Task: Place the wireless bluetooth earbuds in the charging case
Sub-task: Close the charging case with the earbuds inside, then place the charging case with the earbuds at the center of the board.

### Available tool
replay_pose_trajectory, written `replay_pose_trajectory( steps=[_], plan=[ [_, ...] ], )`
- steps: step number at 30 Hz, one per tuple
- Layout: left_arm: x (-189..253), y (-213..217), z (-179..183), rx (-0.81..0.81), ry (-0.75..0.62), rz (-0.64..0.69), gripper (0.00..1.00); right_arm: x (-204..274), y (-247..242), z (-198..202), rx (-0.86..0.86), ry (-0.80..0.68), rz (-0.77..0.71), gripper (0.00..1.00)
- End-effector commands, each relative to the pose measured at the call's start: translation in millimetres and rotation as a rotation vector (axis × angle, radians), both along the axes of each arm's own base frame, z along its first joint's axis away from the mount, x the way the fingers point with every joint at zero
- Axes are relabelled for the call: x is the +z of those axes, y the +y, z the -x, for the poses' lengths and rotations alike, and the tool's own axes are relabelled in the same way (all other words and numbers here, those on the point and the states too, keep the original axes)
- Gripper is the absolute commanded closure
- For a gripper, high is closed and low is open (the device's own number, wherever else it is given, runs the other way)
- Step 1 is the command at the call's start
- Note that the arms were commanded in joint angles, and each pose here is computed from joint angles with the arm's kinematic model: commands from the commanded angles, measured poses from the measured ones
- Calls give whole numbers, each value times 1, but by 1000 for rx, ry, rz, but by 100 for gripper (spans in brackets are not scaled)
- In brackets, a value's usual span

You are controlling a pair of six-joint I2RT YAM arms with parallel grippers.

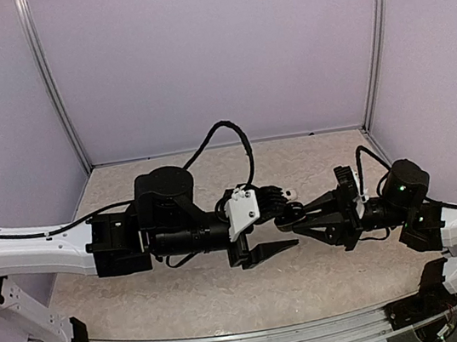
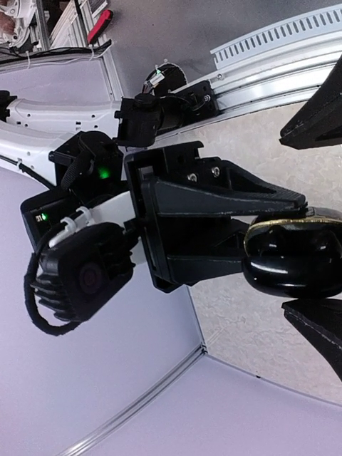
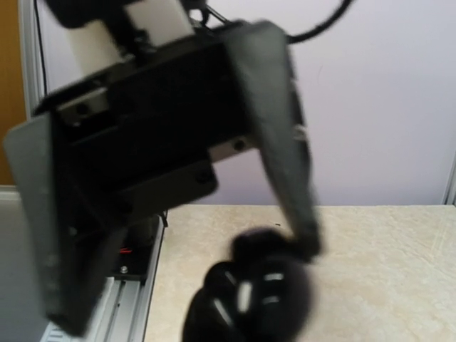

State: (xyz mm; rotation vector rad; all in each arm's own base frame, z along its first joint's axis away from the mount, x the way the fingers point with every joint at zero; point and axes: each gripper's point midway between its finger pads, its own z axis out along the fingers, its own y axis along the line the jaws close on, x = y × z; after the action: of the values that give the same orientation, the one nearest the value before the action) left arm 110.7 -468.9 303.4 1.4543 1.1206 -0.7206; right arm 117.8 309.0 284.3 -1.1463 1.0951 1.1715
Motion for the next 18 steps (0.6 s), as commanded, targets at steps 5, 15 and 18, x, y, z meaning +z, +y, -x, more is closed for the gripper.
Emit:
replay_pose_trajectory(
  steps=[5,15,18],
  plan=[
    [-5,7,30,-70,-94,-28,30,12,0,-16,-86,37,-32,100],
    [24,46,-33,223,45,187,16,-5,-12,-66,-281,248,27,100],
    [31,61,-55,324,118,249,1,-24,-21,-93,-358,362,77,100]
  ],
)
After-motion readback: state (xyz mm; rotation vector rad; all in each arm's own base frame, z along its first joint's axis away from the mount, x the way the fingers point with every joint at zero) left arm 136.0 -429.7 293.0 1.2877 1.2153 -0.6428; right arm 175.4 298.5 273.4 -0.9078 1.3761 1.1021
